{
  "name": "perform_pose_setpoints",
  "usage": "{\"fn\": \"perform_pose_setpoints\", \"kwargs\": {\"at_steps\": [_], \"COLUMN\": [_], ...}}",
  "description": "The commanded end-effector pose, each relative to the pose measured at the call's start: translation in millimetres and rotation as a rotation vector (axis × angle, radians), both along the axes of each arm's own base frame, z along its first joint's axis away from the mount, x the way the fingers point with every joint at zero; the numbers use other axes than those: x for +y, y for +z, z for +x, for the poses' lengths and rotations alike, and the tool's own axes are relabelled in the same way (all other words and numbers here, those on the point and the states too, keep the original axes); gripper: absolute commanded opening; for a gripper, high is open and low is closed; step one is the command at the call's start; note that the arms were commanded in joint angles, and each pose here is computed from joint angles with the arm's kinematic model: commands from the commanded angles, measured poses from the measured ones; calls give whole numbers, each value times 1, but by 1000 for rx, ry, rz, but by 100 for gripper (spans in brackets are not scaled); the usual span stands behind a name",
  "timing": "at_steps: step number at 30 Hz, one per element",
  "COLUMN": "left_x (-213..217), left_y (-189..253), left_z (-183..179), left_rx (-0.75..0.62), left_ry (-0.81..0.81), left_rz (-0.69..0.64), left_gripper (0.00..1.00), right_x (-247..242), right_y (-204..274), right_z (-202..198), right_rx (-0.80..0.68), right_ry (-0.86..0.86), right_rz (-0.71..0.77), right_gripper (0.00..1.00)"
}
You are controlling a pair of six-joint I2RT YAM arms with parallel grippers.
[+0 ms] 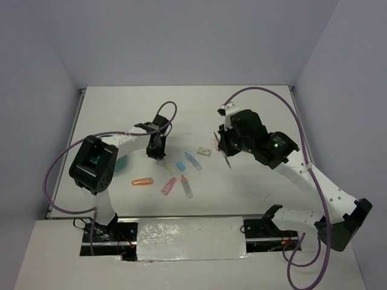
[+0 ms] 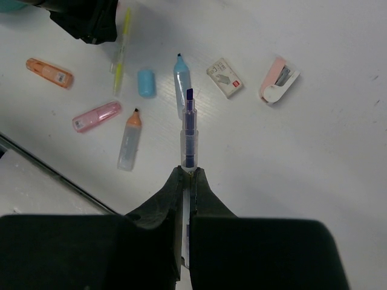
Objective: Sort the stationery into containers
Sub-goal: Close the pen cap on the pen.
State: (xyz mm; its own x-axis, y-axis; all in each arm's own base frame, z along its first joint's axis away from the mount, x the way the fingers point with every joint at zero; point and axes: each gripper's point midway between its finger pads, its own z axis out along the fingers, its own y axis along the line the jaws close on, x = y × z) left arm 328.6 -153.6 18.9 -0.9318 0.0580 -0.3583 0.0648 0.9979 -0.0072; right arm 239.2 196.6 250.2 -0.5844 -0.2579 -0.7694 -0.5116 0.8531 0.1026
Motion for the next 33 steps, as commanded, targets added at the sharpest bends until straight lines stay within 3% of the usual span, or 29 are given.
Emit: {"fn": "perform_pose_setpoints", "kwargs": {"at_steps": [1, 8, 9, 12, 13, 18, 21, 24, 28, 30, 33], "left_x": [8, 15, 16, 15, 14, 2, -23, -57, -75, -79, -81], "left_y": [-10, -23, -24, -25, -18, 43, 120, 194, 299, 330, 350], "left_z": [-2, -18, -20, -25, -22, -4, 19, 18, -17, -36, -52], "left_rx": [16, 51, 56, 67, 51, -51, -196, -362, -640, -702, -713], "left_ry": [22, 39, 40, 55, 61, 101, 106, 63, -20, -61, -87], "left_rz": [32, 41, 42, 30, 18, -79, -274, -571, -1003, -1159, -1256], "left_gripper": [32, 32, 29, 4, 0, 0, 0, 0, 0, 0, 0], "right_x": [2, 6, 7, 10, 11, 40, 66, 86, 108, 113, 121], "right_y": [18, 21, 20, 23, 24, 28, 21, 14, 55, 61, 69], "right_z": [1, 0, 1, 1, 1, -9, -20, -34, -50, -52, -53], "right_rx": [-45, -44, -43, -43, -39, 13, 99, 165, 151, 145, 133], "right_ry": [-2, 5, 5, 12, 10, 74, 124, 163, 259, 275, 309], "right_rz": [56, 79, 81, 97, 107, 265, 417, 578, 844, 866, 837], "right_gripper": [0, 0, 0, 0, 0, 0, 0, 0, 0, 0, 0]}}
